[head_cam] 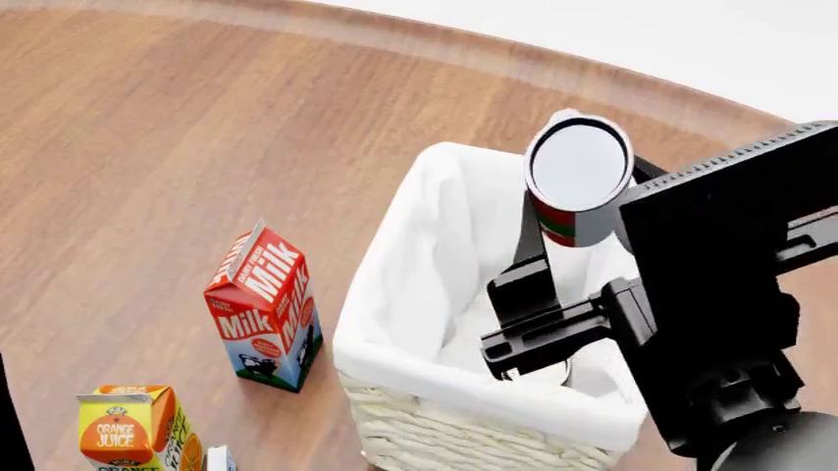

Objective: Pick up the alphabet soup and the tomato sauce, and put them in the basket.

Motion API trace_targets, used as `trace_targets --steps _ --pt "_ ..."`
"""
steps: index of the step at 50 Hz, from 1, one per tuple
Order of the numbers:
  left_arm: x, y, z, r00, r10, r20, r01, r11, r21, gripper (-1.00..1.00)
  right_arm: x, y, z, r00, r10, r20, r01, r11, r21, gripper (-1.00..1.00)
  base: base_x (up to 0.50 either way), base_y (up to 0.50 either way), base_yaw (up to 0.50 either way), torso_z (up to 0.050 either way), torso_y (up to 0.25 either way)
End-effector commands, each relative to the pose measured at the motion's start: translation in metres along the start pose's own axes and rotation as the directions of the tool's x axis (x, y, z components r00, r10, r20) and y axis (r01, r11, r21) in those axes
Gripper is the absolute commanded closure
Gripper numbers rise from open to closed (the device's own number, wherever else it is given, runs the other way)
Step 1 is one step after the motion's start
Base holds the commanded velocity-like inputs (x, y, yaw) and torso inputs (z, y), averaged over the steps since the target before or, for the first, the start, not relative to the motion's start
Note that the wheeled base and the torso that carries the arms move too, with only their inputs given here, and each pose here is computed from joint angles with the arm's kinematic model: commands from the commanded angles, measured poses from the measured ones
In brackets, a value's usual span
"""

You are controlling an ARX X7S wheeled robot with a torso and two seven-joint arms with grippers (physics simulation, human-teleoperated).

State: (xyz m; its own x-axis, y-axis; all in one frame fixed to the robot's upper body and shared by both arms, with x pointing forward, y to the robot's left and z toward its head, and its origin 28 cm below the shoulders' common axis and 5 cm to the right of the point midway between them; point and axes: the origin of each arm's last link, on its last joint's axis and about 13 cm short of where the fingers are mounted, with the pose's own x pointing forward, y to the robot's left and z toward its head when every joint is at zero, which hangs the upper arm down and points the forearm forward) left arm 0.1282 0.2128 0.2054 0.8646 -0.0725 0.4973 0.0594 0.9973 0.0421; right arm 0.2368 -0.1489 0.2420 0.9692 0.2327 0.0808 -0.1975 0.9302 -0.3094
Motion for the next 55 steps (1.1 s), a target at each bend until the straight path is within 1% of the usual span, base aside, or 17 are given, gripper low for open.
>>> trace_targets --steps 1,9,12,17,20,22,23,28,32,33,38,39,43,46,49,50,55 --pt "0.0 0.0 -0.001 1.0 -0.001 -0.002 0.001 1.0 0.001 -1.0 0.012 -0.012 0.01 0.997 0.002 -0.072 -0.008 0.997 -0.083 1.0 0.0 0.0 0.0 0.0 0.0" --pt "0.0 0.0 -0.001 1.0 0.001 -0.003 -0.001 1.0 0.002 -1.0 0.016 -0.019 0.024 0.994 0.016 -0.111 -0.027 0.994 -0.102 1.0 0.0 0.0 0.0 0.0 0.0" --pt "0.001 0.0 -0.001 1.0 -0.001 -0.004 0.001 1.0 0.0 -1.0 0.016 -0.021 0.029 0.987 0.008 -0.159 -0.032 0.988 -0.148 1.0 0.0 0.0 0.0 0.0 0.0" --pt "0.001 0.0 -0.002 1.0 0.0 -0.005 0.0 1.0 0.0 -1.0 0.016 -0.024 0.036 0.978 0.052 -0.204 -0.086 0.983 -0.163 1.0 0.0 0.0 0.0 0.0 0.0" --pt "0.001 0.0 -0.001 1.0 0.001 -0.004 -0.001 1.0 0.0 -1.0 0.018 -0.025 0.04 0.969 0.069 -0.237 -0.106 0.983 -0.147 1.0 0.0 0.0 0.0 0.0 0.0" --pt "0.001 0.001 -0.002 1.0 0.004 -0.004 -0.004 1.0 0.001 -1.0 0.021 -0.026 0.043 0.958 0.091 -0.272 -0.116 0.99 -0.078 1.0 0.0 0.0 0.0 0.0 0.0" --pt "0.001 0.001 -0.001 1.0 0.005 -0.005 -0.005 1.0 0.0 -1.0 0.022 -0.026 0.042 0.95 0.093 -0.297 -0.126 0.987 -0.095 1.0 0.0 0.0 0.0 0.0 0.0" --pt "0.001 0.001 -0.001 1.0 0.006 -0.005 -0.006 1.0 -0.001 -1.0 0.028 -0.027 0.052 0.921 0.143 -0.362 -0.181 0.981 -0.073 1.0 0.0 0.0 0.0 0.0 0.002" --pt "0.001 0.001 -0.001 1.0 0.004 -0.006 -0.004 1.0 0.0 -1.0 0.033 -0.027 0.063 0.912 0.158 -0.378 -0.2 0.977 -0.074 1.0 0.0 0.0 0.0 0.002 0.0" --pt "0.001 0.001 -0.002 1.0 0.004 -0.006 -0.004 1.0 0.0 -1.0 0.034 -0.027 0.065 0.898 0.169 -0.406 -0.212 0.975 -0.063 1.0 0.0 0.0 0.0 0.0 0.0" --pt "0.001 0.002 -0.002 1.0 0.006 -0.007 -0.006 1.0 0.0 -1.0 0.041 -0.029 0.069 0.878 0.179 -0.443 -0.218 0.975 -0.039 1.0 0.0 0.0 0.0 0.0 0.0" --pt "0.001 0.002 -0.002 1.0 0.006 -0.006 -0.006 1.0 -0.001 -1.0 0.043 -0.029 0.072 0.864 0.184 -0.468 -0.209 0.978 0.0 1.0 0.0 0.0 0.0 0.0 0.0" --pt "0.001 0.002 -0.002 1.0 0.006 -0.007 -0.006 1.0 -0.001 -1.0 0.05 -0.031 0.076 0.854 0.184 -0.487 -0.204 0.979 0.011 1.0 0.0 0.0 0.0 0.0 0.0" --pt "0.001 0.001 -0.002 1.0 0.005 -0.008 -0.005 1.0 -0.001 -1.0 0.054 -0.031 0.078 0.833 0.195 -0.518 -0.203 0.978 0.041 1.0 0.0 0.0 0.0 0.0 0.0" --pt "0.001 0.002 -0.003 1.0 0.006 -0.008 -0.006 1.0 -0.001 -1.0 0.059 -0.032 0.075 0.814 0.184 -0.551 -0.208 0.978 0.02 1.0 0.0 0.0 0.0 0.0 0.0" --pt "0.001 0.002 -0.004 1.0 0.006 -0.008 -0.006 1.0 0.0 -1.0 0.06 -0.032 0.074 0.804 0.182 -0.566 -0.228 0.974 -0.01 1.0 0.0 0.0 0.0 0.0 0.0" --pt "0.002 0.002 -0.003 1.0 0.007 -0.01 -0.007 1.0 0.003 -1.0 0.067 -0.032 0.072 0.77 0.197 -0.608 -0.235 0.972 0.017 1.0 0.0 0.0 0.0 0.0 0.0"
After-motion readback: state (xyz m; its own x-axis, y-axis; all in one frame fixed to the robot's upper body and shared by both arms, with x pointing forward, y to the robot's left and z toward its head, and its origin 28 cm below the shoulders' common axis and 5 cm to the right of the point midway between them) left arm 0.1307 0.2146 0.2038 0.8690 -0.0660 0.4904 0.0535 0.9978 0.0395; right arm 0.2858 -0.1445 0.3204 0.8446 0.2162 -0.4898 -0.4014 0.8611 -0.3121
